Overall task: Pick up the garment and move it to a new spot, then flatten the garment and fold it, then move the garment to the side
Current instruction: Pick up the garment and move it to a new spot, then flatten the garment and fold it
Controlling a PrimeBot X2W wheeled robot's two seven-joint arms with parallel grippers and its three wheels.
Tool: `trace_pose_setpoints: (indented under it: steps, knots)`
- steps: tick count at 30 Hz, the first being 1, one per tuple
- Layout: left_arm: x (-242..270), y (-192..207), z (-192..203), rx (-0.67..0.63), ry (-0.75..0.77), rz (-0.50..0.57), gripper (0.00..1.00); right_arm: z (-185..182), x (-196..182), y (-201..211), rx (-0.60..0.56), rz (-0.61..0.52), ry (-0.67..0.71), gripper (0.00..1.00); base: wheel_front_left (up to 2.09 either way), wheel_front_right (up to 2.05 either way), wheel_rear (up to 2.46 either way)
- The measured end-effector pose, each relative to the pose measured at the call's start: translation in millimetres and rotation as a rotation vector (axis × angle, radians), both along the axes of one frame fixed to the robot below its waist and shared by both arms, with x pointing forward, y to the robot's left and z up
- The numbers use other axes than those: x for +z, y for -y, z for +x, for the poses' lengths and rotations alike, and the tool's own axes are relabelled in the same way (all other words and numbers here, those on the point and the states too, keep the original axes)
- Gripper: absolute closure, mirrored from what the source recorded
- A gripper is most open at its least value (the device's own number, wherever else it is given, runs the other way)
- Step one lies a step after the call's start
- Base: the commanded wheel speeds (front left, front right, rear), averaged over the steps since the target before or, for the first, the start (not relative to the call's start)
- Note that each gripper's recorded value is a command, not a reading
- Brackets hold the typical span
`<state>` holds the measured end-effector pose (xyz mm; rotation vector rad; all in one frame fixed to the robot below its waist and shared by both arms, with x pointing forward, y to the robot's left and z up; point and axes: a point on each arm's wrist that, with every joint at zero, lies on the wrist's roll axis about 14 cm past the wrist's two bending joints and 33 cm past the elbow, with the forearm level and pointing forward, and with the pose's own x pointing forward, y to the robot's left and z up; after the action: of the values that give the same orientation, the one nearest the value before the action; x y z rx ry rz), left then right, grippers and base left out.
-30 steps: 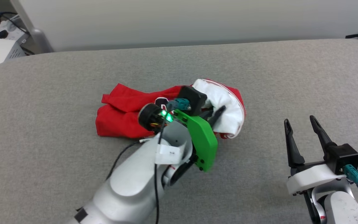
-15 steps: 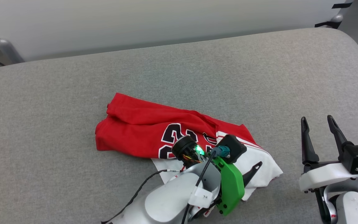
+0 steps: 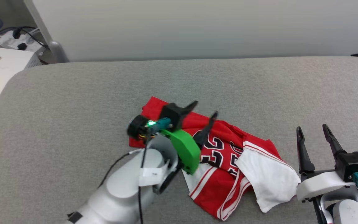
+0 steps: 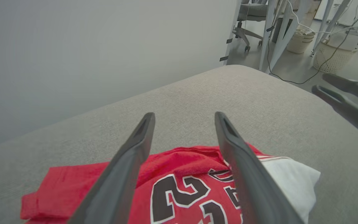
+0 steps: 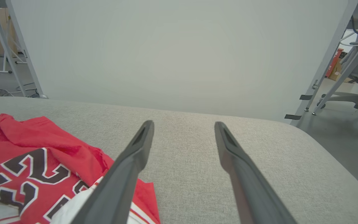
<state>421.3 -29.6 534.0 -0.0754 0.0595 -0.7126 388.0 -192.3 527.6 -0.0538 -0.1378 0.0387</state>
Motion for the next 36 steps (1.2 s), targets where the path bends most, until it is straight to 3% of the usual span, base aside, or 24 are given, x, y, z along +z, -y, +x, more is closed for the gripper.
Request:
trace_pose_setpoints:
  steps: [4,9,14,23,32,36]
  knots:
    - [15,-69,11,0.188,0.065,-0.023,0.0,0,9,-21,0.062,-0.001,0.027,0.0,0.0,0.0,0.0]
    - [12,-142,-5,0.373,0.083,-0.033,0.0,-2,16,-42,0.12,-0.001,0.039,0.0,0.0,0.0,0.0]
    - [14,-185,-30,0.504,0.102,-0.077,0.0,-4,16,-60,0.175,-0.001,0.033,0.0,0.0,0.0,0.0]
    - [5,-204,-77,0.64,0.098,-0.173,0.0,-10,8,-75,0.221,0.011,0.003,0.0,0.0,0.0,0.0]
    - [9,-204,-88,0.643,0.136,-0.198,0.0,-9,9,-84,0.245,0.003,-0.001,0.0,0.0,0.0,0.0]
    - [7,-204,-88,0.638,0.139,-0.192,0.0,-4,-3,-84,0.242,-0.019,-0.073,0.0,0.0,0.0,0.0]
